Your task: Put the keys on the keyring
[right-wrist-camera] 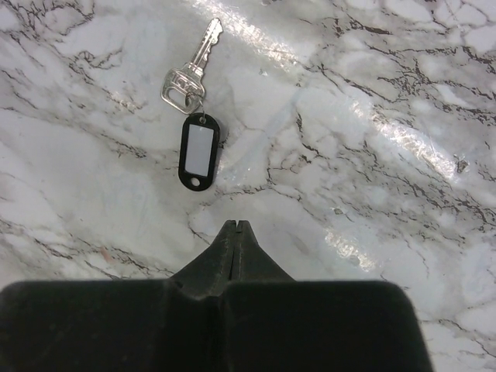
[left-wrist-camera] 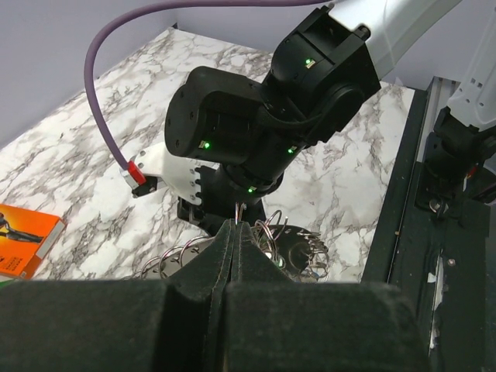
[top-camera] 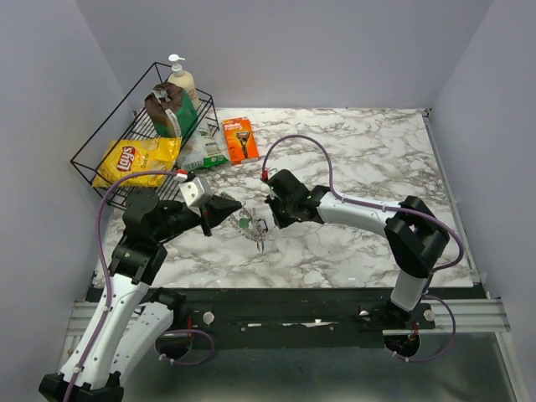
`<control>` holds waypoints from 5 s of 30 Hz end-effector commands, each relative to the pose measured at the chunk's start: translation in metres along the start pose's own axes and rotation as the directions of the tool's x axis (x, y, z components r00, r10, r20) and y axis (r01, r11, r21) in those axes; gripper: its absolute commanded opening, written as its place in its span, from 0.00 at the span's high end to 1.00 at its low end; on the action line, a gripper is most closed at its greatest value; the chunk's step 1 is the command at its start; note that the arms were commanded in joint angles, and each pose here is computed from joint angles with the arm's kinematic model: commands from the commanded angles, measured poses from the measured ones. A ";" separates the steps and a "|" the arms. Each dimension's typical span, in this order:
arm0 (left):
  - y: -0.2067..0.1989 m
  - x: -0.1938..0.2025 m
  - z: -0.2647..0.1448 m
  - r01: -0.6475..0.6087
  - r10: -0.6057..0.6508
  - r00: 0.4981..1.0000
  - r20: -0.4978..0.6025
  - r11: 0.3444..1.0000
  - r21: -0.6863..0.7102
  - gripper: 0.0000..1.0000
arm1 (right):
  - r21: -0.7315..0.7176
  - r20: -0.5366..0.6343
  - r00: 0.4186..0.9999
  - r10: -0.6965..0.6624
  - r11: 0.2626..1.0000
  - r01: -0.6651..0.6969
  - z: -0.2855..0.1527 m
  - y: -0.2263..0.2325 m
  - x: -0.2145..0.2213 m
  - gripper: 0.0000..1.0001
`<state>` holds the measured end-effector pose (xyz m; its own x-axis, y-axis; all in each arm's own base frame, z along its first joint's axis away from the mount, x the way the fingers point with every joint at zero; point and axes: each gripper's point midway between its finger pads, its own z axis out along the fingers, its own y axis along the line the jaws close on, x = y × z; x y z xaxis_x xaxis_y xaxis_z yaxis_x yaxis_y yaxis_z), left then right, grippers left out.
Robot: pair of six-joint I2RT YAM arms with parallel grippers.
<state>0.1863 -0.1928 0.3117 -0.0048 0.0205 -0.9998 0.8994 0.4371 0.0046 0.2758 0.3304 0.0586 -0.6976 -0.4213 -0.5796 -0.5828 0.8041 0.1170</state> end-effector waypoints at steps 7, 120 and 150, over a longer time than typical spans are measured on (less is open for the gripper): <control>-0.005 -0.018 -0.004 -0.074 0.074 0.996 0.058 0.997 0.010 1.00 | -0.046 0.002 0.999 -0.039 0.998 0.039 0.018 0.013 -0.015 0.81; -0.022 -0.006 0.007 -0.064 0.064 0.998 0.003 0.975 0.214 1.00 | -0.243 0.556 0.821 -0.132 0.918 0.312 -0.184 0.023 -0.101 0.99; -0.004 -0.012 0.025 0.016 -0.020 1.000 0.017 0.982 0.189 1.00 | -0.486 0.749 0.661 -0.050 0.637 0.599 -0.263 0.097 -0.105 0.99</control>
<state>0.1900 -0.2162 0.3131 -0.0364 0.0297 -0.9989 0.9671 0.2529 -0.0277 0.1892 0.3365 0.3392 -0.1045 -0.0314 -0.9940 -0.9881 0.1163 0.1002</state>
